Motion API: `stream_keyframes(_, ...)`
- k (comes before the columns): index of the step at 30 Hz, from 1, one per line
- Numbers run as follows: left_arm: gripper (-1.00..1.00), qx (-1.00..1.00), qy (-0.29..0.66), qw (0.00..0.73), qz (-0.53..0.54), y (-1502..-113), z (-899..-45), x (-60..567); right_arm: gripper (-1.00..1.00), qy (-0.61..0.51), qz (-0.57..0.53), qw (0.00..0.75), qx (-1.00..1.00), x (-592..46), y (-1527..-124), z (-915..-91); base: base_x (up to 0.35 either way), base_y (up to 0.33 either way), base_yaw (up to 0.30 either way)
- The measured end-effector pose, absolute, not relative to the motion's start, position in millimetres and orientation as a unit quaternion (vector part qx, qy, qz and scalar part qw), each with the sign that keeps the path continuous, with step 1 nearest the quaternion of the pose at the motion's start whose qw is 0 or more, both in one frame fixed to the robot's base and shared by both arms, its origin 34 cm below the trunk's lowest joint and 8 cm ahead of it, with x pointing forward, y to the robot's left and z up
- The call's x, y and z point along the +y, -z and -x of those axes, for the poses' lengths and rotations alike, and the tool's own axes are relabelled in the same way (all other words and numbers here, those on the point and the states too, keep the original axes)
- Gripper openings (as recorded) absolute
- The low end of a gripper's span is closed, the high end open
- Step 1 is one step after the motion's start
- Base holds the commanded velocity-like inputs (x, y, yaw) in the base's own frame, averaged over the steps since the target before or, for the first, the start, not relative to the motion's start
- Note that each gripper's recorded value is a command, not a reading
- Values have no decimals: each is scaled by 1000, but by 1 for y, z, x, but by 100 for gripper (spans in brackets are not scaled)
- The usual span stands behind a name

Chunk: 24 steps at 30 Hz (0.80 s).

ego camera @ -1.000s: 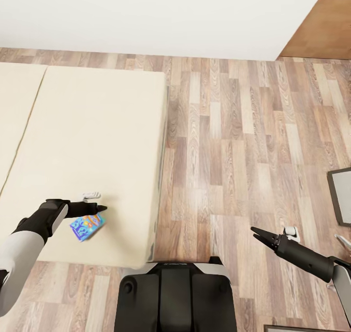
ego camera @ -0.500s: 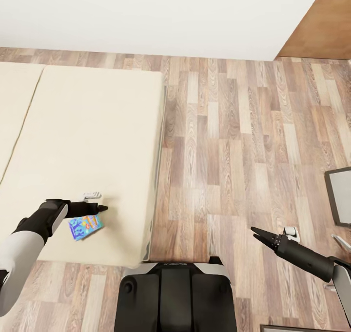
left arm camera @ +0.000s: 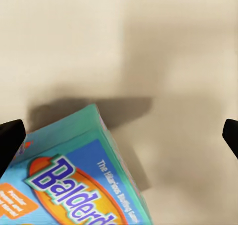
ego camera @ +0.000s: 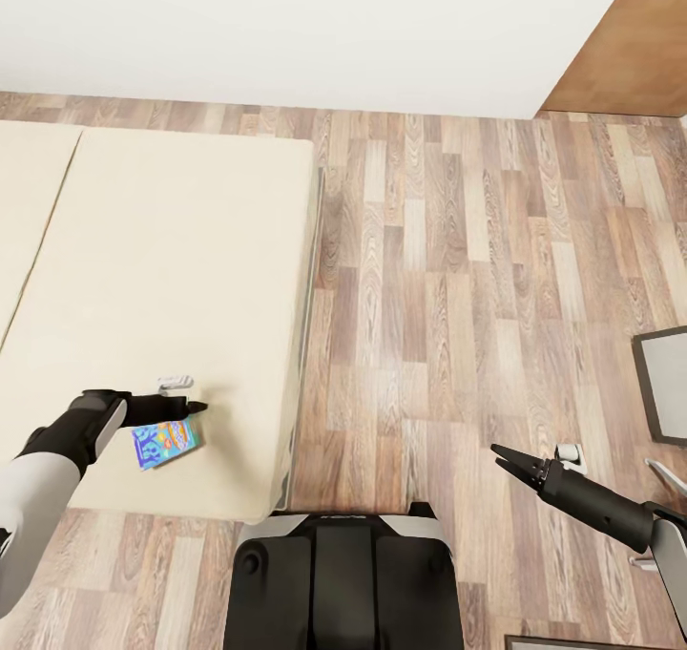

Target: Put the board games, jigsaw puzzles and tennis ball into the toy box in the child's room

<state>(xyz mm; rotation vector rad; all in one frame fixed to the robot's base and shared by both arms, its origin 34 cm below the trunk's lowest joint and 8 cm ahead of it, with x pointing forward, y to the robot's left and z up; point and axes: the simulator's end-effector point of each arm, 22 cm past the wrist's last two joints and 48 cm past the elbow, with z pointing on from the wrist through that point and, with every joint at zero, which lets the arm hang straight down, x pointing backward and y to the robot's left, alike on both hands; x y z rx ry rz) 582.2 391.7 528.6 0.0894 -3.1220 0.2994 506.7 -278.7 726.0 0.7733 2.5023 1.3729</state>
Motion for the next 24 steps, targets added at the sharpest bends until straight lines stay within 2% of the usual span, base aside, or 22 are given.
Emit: stream_keyframes(24, 100, -991, -111, -14, -69, -569, -587, 472, 100, -461, -261, 91, 843, -279, -725, -506, 0, 0, 0)
